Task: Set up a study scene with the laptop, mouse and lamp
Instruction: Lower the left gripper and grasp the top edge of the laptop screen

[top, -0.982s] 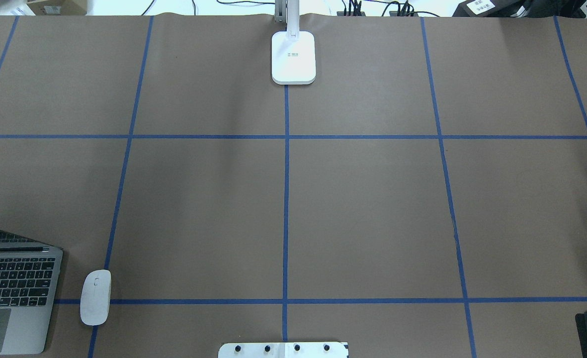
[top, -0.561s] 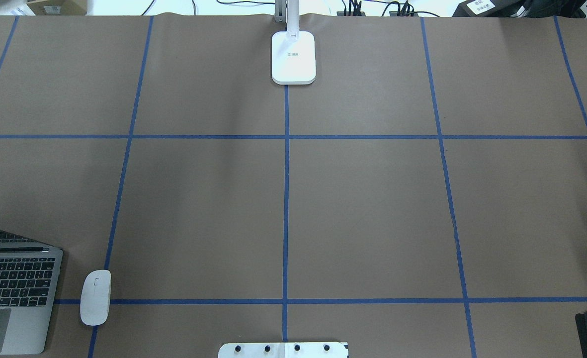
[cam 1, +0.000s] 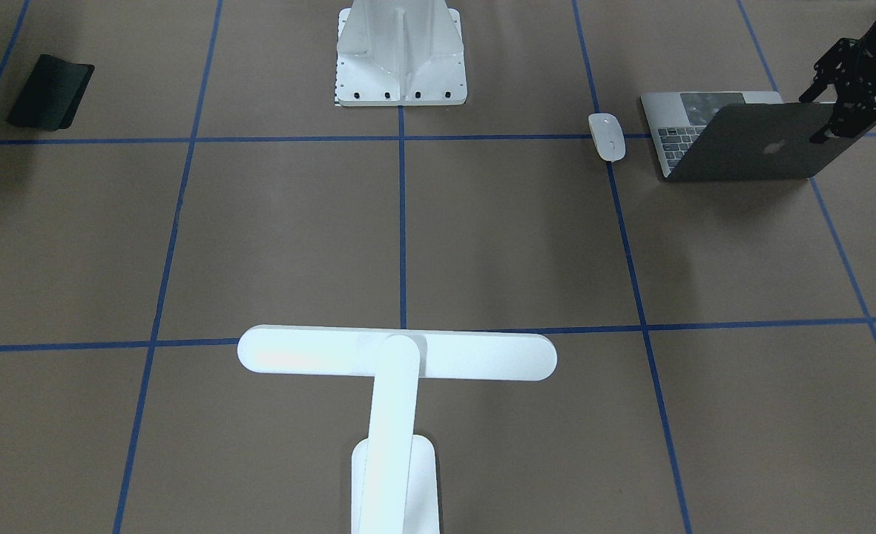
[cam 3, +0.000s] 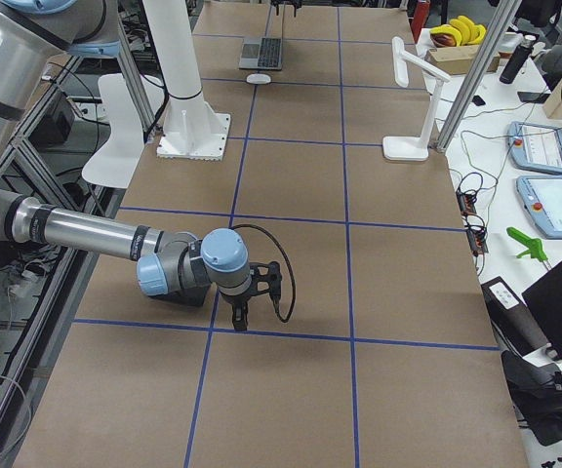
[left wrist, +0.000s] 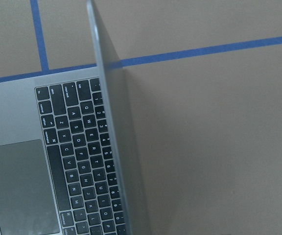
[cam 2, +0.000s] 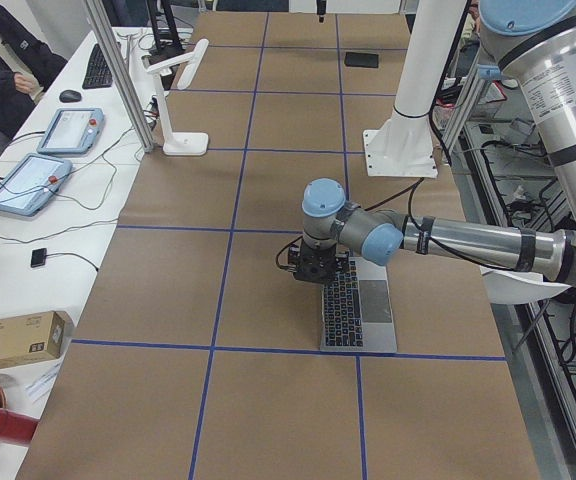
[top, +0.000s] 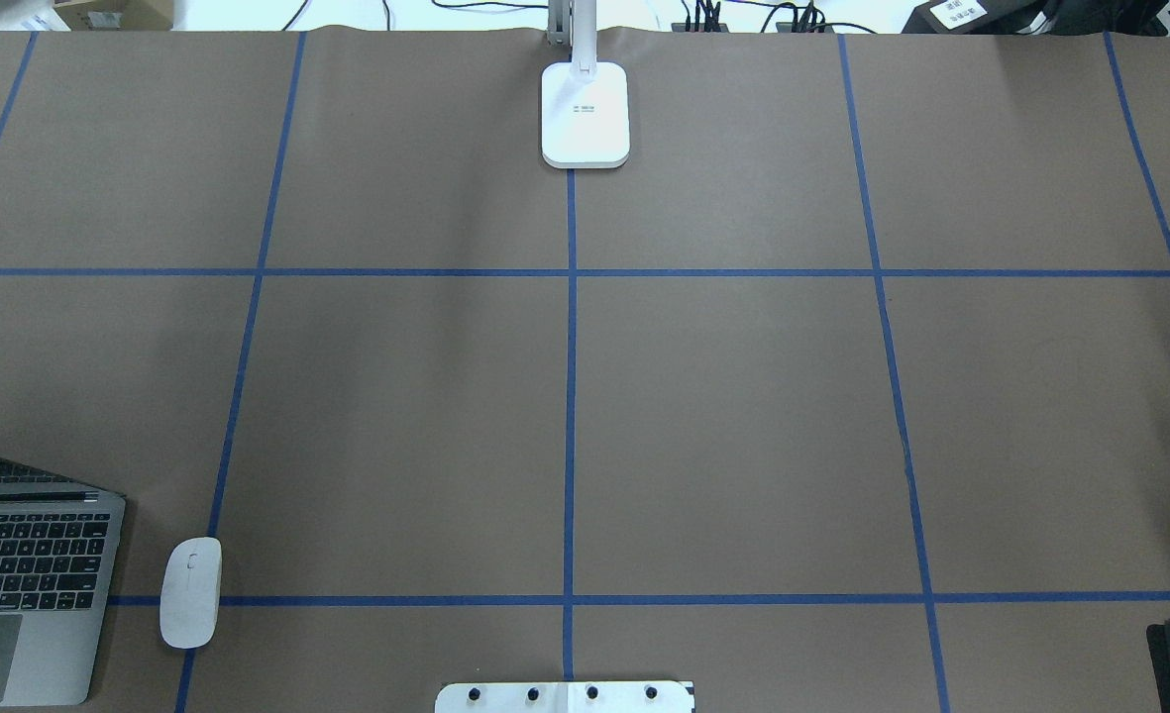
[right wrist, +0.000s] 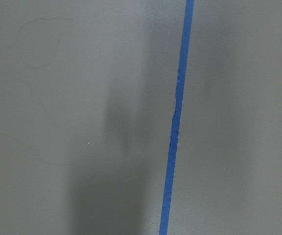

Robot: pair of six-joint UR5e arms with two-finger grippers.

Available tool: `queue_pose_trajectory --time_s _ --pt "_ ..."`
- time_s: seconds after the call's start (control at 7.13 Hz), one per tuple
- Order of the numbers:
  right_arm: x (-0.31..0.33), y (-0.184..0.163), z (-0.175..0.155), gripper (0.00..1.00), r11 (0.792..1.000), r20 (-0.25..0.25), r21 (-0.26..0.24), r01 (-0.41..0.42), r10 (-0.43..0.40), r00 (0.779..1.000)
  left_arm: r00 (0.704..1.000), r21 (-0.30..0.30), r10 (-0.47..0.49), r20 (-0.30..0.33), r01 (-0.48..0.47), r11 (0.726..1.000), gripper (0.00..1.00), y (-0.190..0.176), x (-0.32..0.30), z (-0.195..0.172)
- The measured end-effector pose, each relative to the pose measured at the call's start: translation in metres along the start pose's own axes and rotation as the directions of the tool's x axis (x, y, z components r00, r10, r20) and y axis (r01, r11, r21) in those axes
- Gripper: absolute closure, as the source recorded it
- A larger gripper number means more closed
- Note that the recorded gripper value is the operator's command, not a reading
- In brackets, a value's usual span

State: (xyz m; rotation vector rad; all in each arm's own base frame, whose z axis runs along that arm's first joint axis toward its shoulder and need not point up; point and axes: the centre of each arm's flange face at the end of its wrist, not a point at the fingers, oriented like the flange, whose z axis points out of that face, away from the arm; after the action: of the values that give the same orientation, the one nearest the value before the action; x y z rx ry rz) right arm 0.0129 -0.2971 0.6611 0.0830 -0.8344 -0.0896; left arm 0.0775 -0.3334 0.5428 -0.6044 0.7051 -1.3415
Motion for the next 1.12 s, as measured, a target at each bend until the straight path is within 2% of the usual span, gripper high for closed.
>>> queue_pose_trajectory --time_s 0.14,0.42,0.56,0.7,1.12 --pt "0.0 0.001 0.0 0.0 1.0 0.002 -0.001 0.0 0.0 1.0 1.0 0.005 -0.001 0.001 0.001 1.0 0.09 -0.001 0.0 0.001" --pt "0.0 0.001 0.0 0.0 1.0 0.004 -0.002 0.0 0.0 1.0 1.0 0.007 -0.003 0.01 0.003 1.0 0.18 0.001 0.0 0.005" --pt "0.0 0.001 0.0 0.0 1.0 0.004 -0.001 0.0 0.0 1.0 1.0 0.007 -0.008 0.019 0.008 1.0 0.28 0.005 0.0 0.01" --pt "0.0 0.001 0.0 0.0 1.0 0.005 -0.001 0.0 0.0 1.0 1.0 0.009 -0.015 0.028 0.015 1.0 0.43 0.011 0.001 0.014" --pt "-0.001 0.001 0.0 0.0 1.0 0.005 -0.001 0.0 0.0 1.0 0.999 0.009 -0.022 0.034 0.022 1.0 0.97 0.015 0.001 0.017"
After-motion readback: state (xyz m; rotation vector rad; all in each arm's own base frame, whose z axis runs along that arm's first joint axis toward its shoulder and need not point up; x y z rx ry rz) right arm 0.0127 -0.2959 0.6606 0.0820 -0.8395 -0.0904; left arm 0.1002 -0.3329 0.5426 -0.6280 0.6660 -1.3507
